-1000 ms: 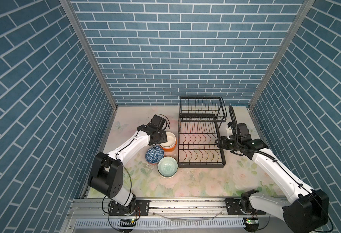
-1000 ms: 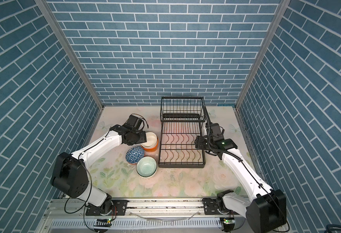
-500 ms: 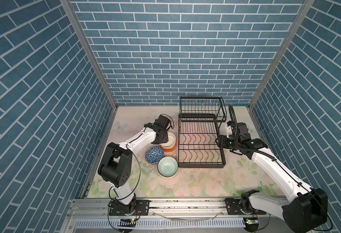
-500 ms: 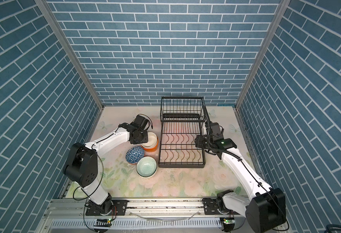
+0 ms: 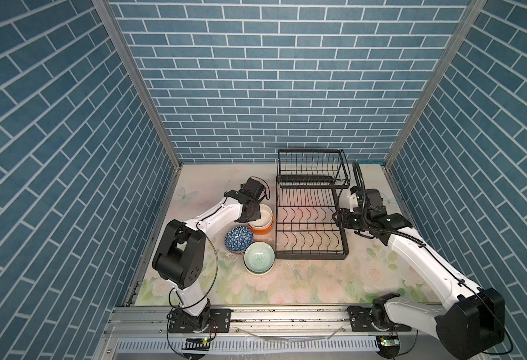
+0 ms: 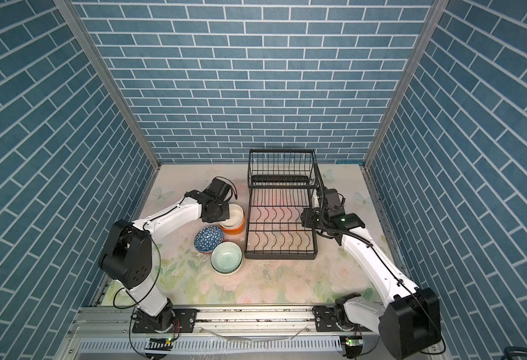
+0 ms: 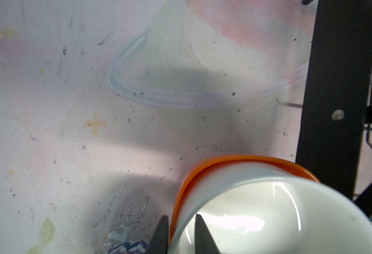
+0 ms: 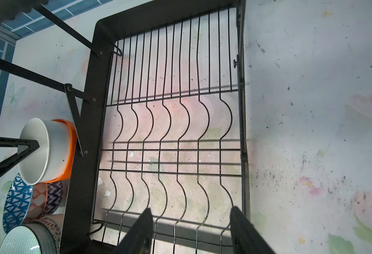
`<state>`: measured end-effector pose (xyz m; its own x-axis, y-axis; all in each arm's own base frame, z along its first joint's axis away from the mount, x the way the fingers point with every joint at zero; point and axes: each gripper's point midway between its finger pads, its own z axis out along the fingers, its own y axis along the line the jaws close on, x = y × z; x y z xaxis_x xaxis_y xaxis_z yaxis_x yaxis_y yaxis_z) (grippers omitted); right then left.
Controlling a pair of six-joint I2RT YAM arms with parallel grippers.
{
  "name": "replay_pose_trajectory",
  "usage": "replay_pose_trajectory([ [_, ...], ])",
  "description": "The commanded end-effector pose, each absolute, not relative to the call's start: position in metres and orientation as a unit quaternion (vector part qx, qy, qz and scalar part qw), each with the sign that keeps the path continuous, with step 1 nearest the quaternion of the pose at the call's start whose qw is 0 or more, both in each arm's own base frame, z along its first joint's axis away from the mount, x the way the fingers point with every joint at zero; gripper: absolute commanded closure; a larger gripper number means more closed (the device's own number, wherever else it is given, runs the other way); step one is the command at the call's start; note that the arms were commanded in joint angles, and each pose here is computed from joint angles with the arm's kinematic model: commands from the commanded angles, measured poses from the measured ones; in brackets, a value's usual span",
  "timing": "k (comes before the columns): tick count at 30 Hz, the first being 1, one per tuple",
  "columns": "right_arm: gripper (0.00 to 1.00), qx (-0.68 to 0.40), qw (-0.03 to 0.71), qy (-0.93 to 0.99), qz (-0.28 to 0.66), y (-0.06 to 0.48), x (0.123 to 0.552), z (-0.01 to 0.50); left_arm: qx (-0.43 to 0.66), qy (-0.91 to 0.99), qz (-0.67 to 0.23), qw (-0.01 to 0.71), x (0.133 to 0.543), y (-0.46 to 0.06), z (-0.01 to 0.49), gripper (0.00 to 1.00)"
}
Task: Load bowls into a dish rack
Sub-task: Pick up the bowl.
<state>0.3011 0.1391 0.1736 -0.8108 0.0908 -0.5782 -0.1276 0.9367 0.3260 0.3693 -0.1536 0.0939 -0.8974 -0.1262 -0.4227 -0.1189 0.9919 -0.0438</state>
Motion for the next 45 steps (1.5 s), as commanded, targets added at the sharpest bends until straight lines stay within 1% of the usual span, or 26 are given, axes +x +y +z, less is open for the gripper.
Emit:
replay_pose_trajectory([
  [1, 0.43, -0.02, 0.302, 0.937, 0.177, 0.141, 0.298, 0.165, -0.057, 0.971, -0.004, 0.233, 0.373, -0.157, 0.107, 0.78],
  [7, 0.43, -0.02, 0.3, 0.937, 0.176, 0.141, 0.297, 0.162, -0.054, 0.969, -0.002, 0.24, 0.373, -0.157, 0.113, 0.86],
  [13, 0.43, -0.02, 0.3, 0.938, 0.174, 0.14, 0.298, 0.161, -0.053, 0.968, -0.002, 0.244, 0.374, -0.157, 0.116, 0.91],
  [19, 0.43, -0.021, 0.296, 0.939, 0.173, 0.141, 0.298, 0.157, -0.049, 0.968, -0.002, 0.246, 0.373, -0.156, 0.119, 1.0],
  [23, 0.44, -0.023, 0.295, 0.939, 0.174, 0.141, 0.297, 0.156, -0.044, 0.968, -0.011, 0.248, 0.372, -0.159, 0.12, 1.0],
  [27, 0.44, -0.03, 0.3, 0.937, 0.178, 0.143, 0.297, 0.158, -0.038, 0.963, -0.044, 0.264, 0.373, -0.167, 0.129, 1.0],
  [36, 0.44, -0.048, 0.306, 0.928, 0.205, 0.152, 0.294, 0.169, -0.031, 0.947, -0.108, 0.302, 0.371, -0.181, 0.163, 1.0],
  [42, 0.43, -0.076, 0.303, 0.912, 0.267, 0.173, 0.287, 0.183, -0.026, 0.936, -0.16, 0.313, 0.359, -0.19, 0.182, 1.0],
  [45, 0.4, -0.092, 0.304, 0.899, 0.302, 0.184, 0.283, 0.193, -0.026, 0.931, -0.194, 0.308, 0.35, -0.196, 0.185, 1.0],
])
